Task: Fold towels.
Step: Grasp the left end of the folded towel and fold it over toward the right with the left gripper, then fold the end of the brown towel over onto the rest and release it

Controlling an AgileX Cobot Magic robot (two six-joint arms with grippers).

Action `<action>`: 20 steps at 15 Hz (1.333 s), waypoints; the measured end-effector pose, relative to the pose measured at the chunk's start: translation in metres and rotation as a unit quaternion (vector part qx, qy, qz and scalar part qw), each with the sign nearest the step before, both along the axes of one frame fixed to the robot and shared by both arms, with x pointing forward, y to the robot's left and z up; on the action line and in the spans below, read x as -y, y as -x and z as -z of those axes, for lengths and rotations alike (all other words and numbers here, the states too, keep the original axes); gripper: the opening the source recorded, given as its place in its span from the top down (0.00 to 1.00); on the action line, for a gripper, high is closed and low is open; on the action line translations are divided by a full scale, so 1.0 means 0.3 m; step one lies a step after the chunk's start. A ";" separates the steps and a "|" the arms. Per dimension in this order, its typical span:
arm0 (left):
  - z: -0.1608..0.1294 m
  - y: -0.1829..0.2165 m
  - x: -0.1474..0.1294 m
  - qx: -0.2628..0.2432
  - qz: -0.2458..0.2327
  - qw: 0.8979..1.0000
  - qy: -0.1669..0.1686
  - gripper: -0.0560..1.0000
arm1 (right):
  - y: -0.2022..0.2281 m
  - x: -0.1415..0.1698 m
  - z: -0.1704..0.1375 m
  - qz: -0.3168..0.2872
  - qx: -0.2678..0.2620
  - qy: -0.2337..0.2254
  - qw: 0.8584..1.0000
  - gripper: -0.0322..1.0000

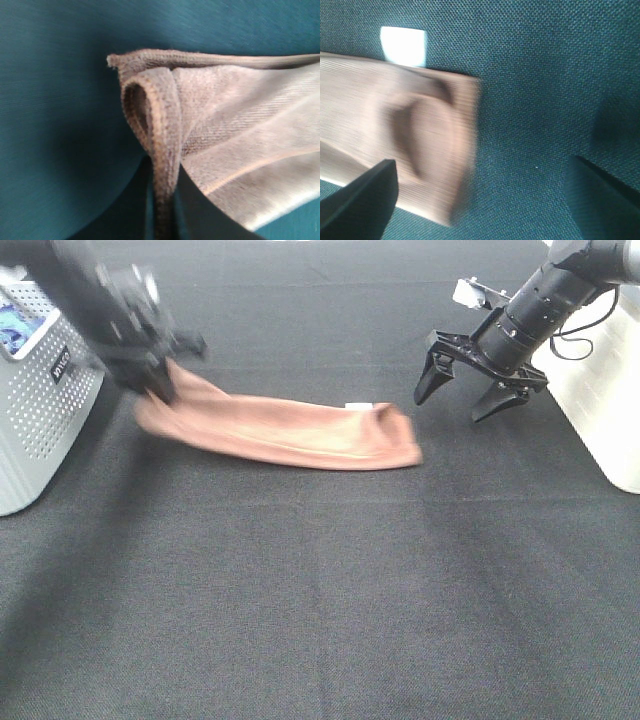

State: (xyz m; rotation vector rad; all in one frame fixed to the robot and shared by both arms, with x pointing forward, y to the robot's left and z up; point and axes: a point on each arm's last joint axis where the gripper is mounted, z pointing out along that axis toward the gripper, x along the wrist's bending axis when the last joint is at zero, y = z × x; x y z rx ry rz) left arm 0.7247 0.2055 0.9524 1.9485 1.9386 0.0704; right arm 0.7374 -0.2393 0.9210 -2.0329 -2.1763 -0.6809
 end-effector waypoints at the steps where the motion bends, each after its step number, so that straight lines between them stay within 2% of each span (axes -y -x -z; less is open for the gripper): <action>1: -0.046 0.000 -0.003 -0.008 0.003 1.000 -0.003 0.92 | 0.000 0.000 0.000 0.000 0.000 0.000 1.000 0.15; 2: -0.093 -0.002 0.003 -0.010 0.000 1.000 0.008 0.92 | 0.000 0.000 0.000 0.000 0.000 0.000 1.000 0.15; 3: -0.128 -0.005 0.017 -0.008 -0.003 0.999 0.035 0.92 | 0.000 0.000 0.000 0.000 0.000 0.000 1.000 0.15; 4: -0.165 -0.005 0.064 -0.004 -0.004 0.996 0.090 0.92 | 0.000 0.000 0.000 0.000 0.000 0.000 1.000 0.15; 6: -0.172 0.003 0.166 -0.008 0.001 0.986 0.169 0.92 | 0.000 0.000 0.000 0.000 0.000 0.000 1.000 0.15; 7: -0.172 0.003 0.166 -0.008 0.001 0.986 0.169 0.92 | 0.000 0.000 0.000 0.000 0.000 0.000 1.000 0.15; 9: -0.130 0.009 0.279 -0.010 0.013 0.980 0.200 0.92 | 0.000 0.000 0.000 0.000 0.000 0.000 1.000 0.15; 12: 0.031 0.008 0.447 -0.013 0.006 0.973 0.229 0.92 | 0.001 0.000 0.000 -0.001 -0.002 0.000 1.000 0.15; 16: 0.175 0.012 0.540 -0.012 -0.012 0.971 0.239 0.90 | 0.001 0.000 0.000 -0.001 -0.002 0.000 1.000 0.15; 17: 0.193 0.012 0.561 -0.007 -0.019 0.970 0.244 0.85 | 0.001 0.000 0.000 -0.001 -0.002 0.000 1.000 0.15; 18: 0.201 0.014 0.591 0.009 -0.027 0.967 0.253 0.72 | 0.001 0.000 0.000 -0.001 -0.002 0.000 1.000 0.15; 20: 0.192 0.016 0.628 0.023 -0.045 0.959 0.279 0.52 | 0.001 0.000 0.000 -0.001 -0.002 0.000 1.000 0.15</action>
